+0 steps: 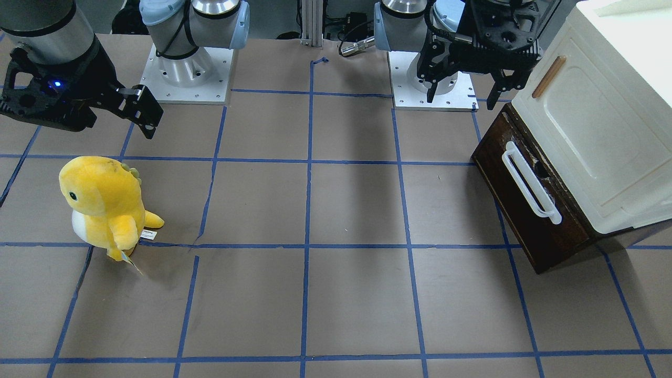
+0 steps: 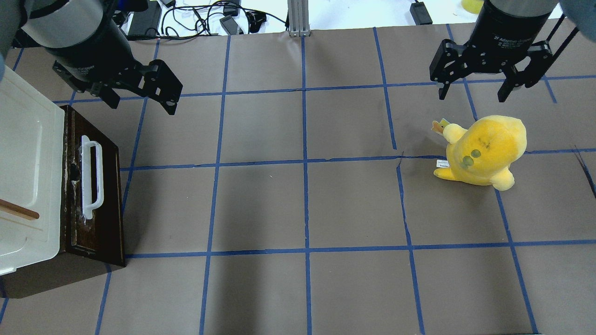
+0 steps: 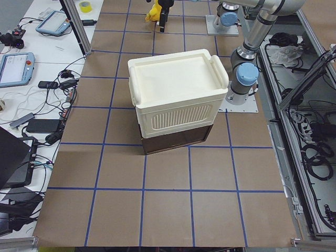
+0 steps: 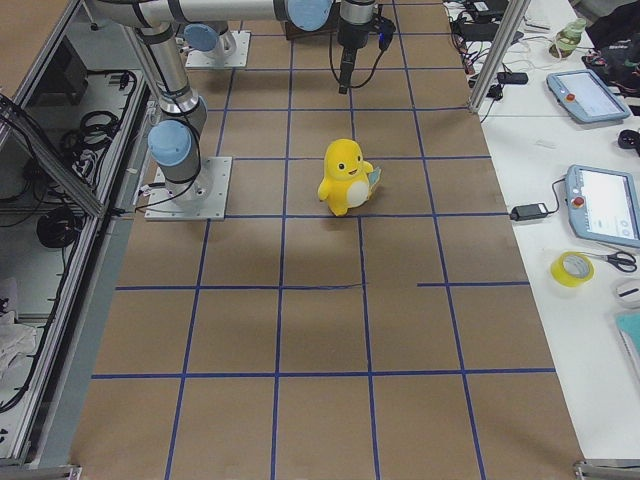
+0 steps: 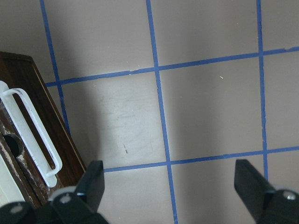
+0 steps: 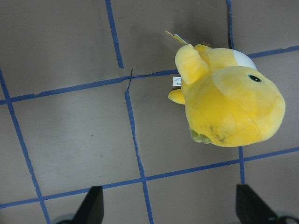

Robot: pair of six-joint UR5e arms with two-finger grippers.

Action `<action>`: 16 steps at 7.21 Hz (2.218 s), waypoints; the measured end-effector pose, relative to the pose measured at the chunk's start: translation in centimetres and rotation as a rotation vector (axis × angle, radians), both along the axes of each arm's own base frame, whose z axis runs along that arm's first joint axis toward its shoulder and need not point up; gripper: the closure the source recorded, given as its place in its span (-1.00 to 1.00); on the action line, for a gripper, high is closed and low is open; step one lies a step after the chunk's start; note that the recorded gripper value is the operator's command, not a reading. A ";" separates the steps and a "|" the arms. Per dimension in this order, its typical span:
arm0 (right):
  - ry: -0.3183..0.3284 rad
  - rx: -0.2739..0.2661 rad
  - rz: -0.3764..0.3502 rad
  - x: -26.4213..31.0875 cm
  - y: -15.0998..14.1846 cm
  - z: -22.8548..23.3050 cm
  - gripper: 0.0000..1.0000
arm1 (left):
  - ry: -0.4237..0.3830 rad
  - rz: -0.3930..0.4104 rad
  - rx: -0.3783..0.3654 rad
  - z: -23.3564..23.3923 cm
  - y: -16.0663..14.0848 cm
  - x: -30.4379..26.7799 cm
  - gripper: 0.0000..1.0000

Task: Pull drawer sideways
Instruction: 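Move the left gripper toward the white handle of the wooden drawer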

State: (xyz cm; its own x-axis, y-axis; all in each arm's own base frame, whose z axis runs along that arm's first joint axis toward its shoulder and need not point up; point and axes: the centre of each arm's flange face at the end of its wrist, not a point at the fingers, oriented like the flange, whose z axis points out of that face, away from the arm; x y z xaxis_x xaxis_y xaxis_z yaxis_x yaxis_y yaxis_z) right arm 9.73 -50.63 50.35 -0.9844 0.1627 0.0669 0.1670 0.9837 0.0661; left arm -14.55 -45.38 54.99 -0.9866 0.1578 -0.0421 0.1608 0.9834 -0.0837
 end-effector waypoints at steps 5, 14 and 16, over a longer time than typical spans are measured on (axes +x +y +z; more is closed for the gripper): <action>0.000 0.000 0.000 0.0 0.0 0.0 -1.00 | 0.003 0.034 0.006 -0.3 -0.2 0.0 -1.00; 0.000 0.000 0.000 0.0 0.0 0.0 -1.00 | -0.356 0.231 0.008 -13.8 -0.8 -10.9 -0.98; 0.000 0.000 0.000 0.0 0.0 0.0 -1.00 | -0.664 0.226 0.005 -21.1 -0.9 -9.2 -1.00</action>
